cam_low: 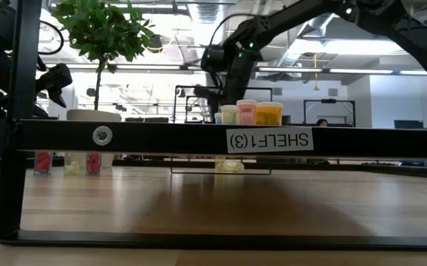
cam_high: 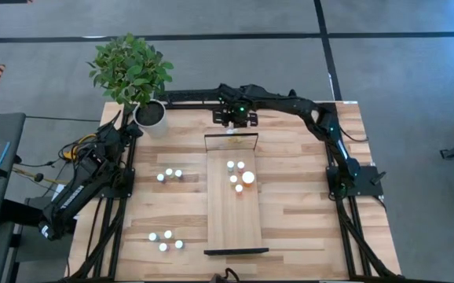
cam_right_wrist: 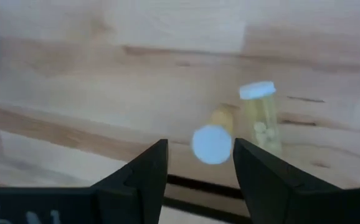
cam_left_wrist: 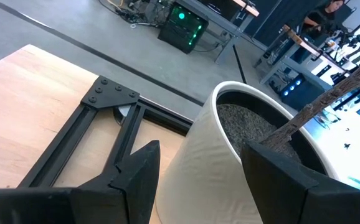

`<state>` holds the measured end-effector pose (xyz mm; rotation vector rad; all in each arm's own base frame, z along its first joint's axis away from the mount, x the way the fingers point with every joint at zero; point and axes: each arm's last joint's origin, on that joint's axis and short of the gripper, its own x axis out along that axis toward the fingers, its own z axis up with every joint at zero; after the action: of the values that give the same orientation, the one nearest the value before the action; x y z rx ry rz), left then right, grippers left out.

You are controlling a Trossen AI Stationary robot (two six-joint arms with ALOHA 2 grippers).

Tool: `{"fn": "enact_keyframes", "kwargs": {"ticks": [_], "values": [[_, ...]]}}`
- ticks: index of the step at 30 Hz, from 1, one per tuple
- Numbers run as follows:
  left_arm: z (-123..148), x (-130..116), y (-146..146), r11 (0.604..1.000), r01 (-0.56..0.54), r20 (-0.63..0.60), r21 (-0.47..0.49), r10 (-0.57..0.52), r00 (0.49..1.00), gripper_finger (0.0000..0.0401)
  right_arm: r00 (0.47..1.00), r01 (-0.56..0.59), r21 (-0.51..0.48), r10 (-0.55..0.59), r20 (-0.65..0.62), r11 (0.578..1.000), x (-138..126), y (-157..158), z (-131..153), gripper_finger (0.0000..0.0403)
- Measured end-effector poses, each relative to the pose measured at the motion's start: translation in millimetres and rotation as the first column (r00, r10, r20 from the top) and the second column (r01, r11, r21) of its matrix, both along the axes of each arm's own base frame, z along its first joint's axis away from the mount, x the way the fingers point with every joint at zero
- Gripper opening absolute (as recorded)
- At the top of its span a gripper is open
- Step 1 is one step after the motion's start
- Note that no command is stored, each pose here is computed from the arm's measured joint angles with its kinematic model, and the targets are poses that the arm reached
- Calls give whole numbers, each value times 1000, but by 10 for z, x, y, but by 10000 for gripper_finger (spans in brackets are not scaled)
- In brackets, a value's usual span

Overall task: Pick and place medicine bottles onto shelf by color
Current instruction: Put the yellow pill bottle on the shelf

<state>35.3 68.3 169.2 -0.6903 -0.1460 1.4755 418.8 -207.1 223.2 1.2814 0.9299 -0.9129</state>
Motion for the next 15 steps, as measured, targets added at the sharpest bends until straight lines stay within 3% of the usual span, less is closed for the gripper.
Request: {"fn": "enact_keyframes", "kwargs": {"ticks": [4,15], "values": [[1,0,0,1000,-1,0,1,1,1000,210,1000,-11,78,10,6,997,4,-37,-108,202],[1,-2,0,1000,-5,-2,1,5,1000,210,1000,-9,81,9,10,997,15,-59,-140,202]]}}
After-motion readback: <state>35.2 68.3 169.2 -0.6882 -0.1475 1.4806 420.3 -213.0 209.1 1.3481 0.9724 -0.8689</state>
